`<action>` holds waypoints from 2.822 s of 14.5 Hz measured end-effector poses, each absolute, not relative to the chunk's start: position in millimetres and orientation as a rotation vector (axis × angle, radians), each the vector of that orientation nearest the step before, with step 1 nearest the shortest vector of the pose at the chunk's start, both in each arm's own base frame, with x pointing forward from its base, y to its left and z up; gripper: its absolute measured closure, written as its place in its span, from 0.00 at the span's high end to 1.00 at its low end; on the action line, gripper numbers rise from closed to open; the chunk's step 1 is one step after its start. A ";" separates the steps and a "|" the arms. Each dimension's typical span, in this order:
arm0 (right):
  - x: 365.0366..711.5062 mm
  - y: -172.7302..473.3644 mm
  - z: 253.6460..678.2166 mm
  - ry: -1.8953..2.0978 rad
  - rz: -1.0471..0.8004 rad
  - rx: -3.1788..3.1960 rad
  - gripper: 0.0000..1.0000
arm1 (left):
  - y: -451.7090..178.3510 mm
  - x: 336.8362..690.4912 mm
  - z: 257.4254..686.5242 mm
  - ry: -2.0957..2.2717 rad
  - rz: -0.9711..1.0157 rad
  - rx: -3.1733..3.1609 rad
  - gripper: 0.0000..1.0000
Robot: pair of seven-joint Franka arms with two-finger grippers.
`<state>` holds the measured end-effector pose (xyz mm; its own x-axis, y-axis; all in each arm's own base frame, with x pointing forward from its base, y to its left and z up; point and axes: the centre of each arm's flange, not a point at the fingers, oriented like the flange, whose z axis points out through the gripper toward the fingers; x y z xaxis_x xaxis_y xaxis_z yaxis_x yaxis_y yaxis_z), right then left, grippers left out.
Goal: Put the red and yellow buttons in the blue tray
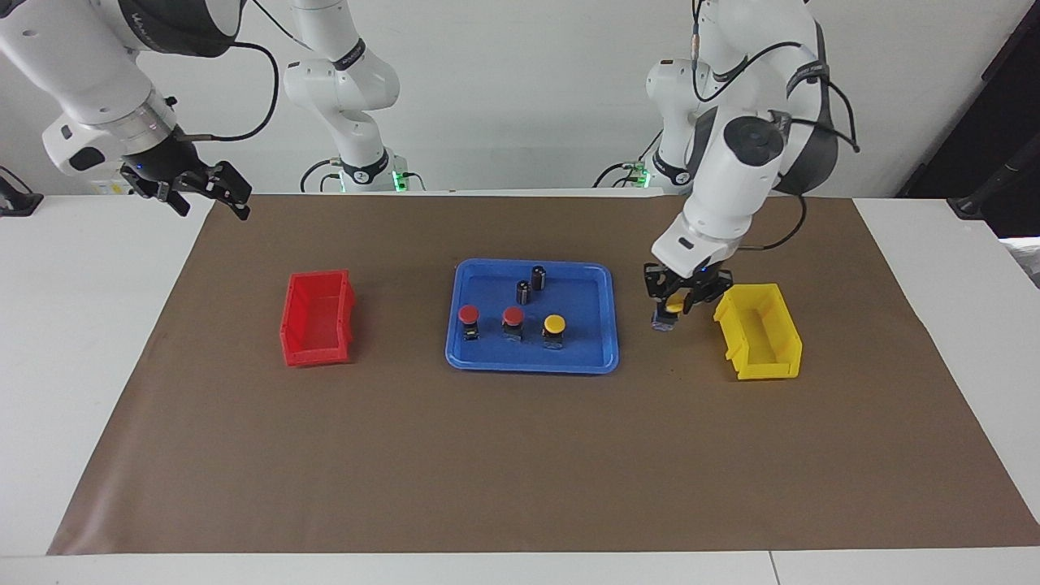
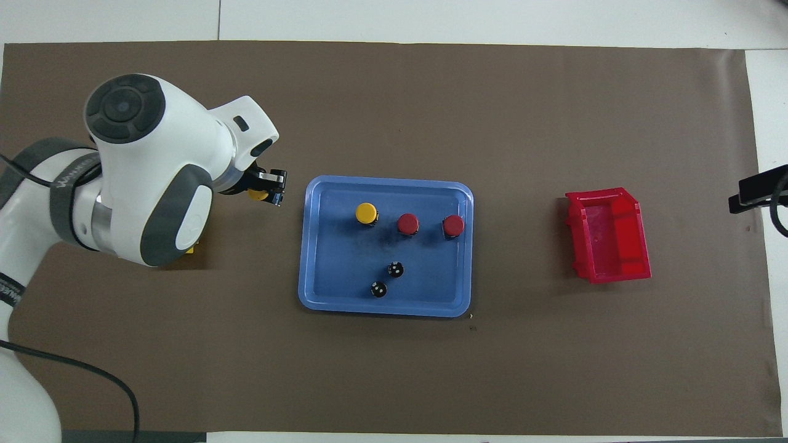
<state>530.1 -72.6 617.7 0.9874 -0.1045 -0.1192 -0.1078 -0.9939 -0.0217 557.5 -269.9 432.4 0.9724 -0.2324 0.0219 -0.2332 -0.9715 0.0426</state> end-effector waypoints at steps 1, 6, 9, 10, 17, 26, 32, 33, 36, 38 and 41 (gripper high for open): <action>529.6 -72.0 619.0 0.164 0.179 -3.104 1.00 | -283.7 556.5 423.9 -0.345 0.042 3.066 0.41; 528.4 -73.8 621.4 0.168 0.170 -3.106 1.00 | -324.7 541.8 414.5 -0.297 0.071 3.057 0.41; 528.4 -74.3 621.4 0.169 0.169 -3.106 1.00 | -334.1 536.9 409.0 -0.262 0.061 3.061 0.41; 528.4 -74.2 621.4 0.169 0.169 -3.106 1.00 | -339.0 533.5 405.1 -0.256 0.053 3.064 0.41; 528.3 -74.3 621.4 0.168 0.169 -3.107 1.00 | -349.9 527.7 367.4 -0.231 0.001 3.085 0.41; 528.3 -74.3 621.4 0.168 0.169 -3.107 1.00 | -347.0 529.9 367.7 -0.217 0.001 3.088 0.69; 528.3 -74.3 621.2 0.168 0.171 -3.106 1.00 | -313.0 524.2 439.4 -0.156 -0.036 3.101 0.94; 528.3 -74.3 621.2 0.167 0.171 -3.106 1.00 | -299.9 524.8 450.8 -0.132 -0.049 3.107 0.94; 528.3 -74.1 621.2 0.167 0.171 -3.107 1.00 | -244.3 536.9 488.1 -0.112 -0.050 3.115 1.00; 528.2 -74.2 621.3 0.166 0.171 -3.111 1.00 | -191.8 547.0 517.0 -0.134 -0.016 3.105 1.00; 528.0 -74.4 622.8 0.149 0.170 -3.132 1.00 | -109.2 552.1 562.3 -0.172 0.021 3.096 1.00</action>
<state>528.0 -74.4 622.8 0.9896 -0.0945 -0.1082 -0.0947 -0.9955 0.0035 552.1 -109.2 562.3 0.9938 -0.1103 0.0155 -0.1109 -0.9930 0.0399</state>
